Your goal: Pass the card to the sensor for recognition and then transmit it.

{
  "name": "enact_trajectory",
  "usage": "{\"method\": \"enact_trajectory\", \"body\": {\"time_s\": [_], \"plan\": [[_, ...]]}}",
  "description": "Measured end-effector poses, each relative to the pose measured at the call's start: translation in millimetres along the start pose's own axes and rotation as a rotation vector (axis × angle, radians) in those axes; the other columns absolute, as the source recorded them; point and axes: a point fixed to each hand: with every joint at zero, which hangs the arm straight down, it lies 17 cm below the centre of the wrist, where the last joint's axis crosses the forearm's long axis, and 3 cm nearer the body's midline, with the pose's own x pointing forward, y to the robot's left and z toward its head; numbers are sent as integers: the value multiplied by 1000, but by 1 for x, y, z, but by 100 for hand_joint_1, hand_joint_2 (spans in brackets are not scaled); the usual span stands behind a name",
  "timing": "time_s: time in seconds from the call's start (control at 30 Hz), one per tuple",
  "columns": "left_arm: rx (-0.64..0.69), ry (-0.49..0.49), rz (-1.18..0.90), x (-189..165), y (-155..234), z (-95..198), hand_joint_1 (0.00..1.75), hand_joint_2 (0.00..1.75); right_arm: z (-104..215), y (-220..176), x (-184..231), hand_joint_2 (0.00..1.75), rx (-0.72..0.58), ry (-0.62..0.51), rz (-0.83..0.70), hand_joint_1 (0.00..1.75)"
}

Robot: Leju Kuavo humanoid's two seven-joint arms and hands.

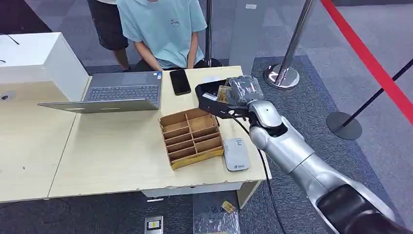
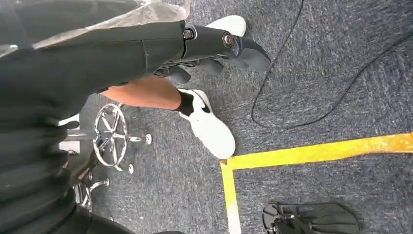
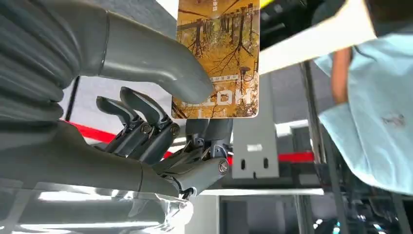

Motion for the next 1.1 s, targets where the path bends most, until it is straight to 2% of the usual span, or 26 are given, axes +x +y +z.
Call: {"method": "enact_trajectory", "body": {"time_s": [0.33, 0.67, 1.1], "plan": [[-4, -5, -22, 1, -2, 0, 0, 175, -27, -30, 24, 175, -17, -45, 25, 175], [-8, -14, -26, 2, -3, 0, 0, 175, -43, -30, 40, 175, 34, -75, 53, 175], [-10, -16, -43, 2, -3, 0, 0, 175, -57, -24, 33, 175, 65, -57, 170, 175]]}}
